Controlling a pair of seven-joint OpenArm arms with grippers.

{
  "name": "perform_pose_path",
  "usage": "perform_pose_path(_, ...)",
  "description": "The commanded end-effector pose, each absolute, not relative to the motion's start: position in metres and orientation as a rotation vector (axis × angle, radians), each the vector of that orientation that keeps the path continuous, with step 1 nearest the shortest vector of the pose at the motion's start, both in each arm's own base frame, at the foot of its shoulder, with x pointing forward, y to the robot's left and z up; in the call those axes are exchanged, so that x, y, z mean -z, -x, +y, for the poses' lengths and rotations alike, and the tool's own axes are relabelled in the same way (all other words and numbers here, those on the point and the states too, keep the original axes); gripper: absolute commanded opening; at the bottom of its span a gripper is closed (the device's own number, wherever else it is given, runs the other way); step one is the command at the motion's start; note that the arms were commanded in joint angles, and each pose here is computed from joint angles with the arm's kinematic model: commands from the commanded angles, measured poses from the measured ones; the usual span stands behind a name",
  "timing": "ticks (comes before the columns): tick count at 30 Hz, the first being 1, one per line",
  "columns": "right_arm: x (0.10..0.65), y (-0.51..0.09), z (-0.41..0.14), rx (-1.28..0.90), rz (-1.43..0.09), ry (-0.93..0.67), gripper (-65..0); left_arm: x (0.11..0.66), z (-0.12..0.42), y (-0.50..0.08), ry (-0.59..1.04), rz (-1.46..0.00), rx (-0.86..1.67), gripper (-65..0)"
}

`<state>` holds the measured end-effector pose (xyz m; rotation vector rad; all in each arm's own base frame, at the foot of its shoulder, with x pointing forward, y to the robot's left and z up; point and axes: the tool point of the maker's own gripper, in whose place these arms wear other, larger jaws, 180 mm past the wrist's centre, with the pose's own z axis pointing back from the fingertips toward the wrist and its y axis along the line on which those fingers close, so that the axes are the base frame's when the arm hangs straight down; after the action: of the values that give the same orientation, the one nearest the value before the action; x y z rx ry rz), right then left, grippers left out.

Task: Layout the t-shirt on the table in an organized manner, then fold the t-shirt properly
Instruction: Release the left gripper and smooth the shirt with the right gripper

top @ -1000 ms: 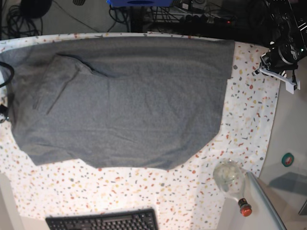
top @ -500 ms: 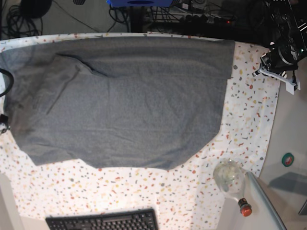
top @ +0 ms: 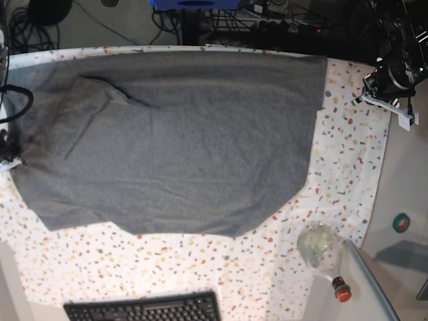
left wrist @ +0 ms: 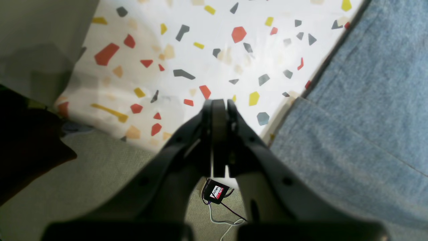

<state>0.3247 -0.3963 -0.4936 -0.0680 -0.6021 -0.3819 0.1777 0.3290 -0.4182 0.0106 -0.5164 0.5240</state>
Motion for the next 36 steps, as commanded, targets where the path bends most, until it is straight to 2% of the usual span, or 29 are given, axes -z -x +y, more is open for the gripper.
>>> perform_pose_path(1,0.472,-0.341,-0.412,0.386,-0.664,0.088,-61.2,0.41,0.336,-0.183,-0.024,-0.547,-0.516,-65.0)
perform_pose_path(2,0.472,-0.341,-0.412,0.388,-0.665,0.087,-65.0,0.41,0.336,-0.183,-0.024,-0.547,-0.516,-65.0)
perform_pose_path(9,0.439,-0.328,-0.429,0.42,-0.715,0.103,-65.0,0.41,0.336,-0.182,-0.024,-0.544,-0.517,-65.0)
perform_pose_path(15,0.407,-0.302,-0.384,0.335,-0.677,0.093,-65.0,0.41,0.333,-0.185,-0.018,-0.548,-0.513,-65.0)
perform_pose_path(23,0.427,-0.265,-0.328,0.399,-0.581,-0.008,-65.0,0.409,0.333,-0.187,-0.017,-0.555,-0.513,-65.0)
perform_pose_path(29,0.441,-0.245,-0.321,0.41,-0.507,-0.02,-65.0,0.409,0.335,-0.186,-0.021,-0.554,-0.515,-65.0)
perform_pose_path(30,0.439,-0.244,-0.321,0.408,-0.503,-0.016,-62.0,0.409,0.335,-0.185,-0.022,-0.552,-0.515,-65.0)
perform_pose_path(32,0.424,-0.24,-0.33,0.431,-0.536,0.006,-45.5,0.409,0.336,-0.185,-0.023,-0.552,-0.516,-65.0)
perform_pose_path(33,0.414,-0.242,-0.327,0.436,-0.573,0.014,-40.7,0.409,0.336,-0.185,-0.023,-0.552,-0.516,-65.0)
perform_pose_path(34,0.402,-0.247,-0.327,0.435,-0.62,0.026,-38.3,0.409,0.336,-0.185,-0.023,-0.552,-0.516,-65.0)
perform_pose_path(36,0.382,-0.26,-0.328,0.401,-0.685,0.057,-38.0,0.409,0.336,-0.184,-0.023,-0.55,-0.517,-65.0)
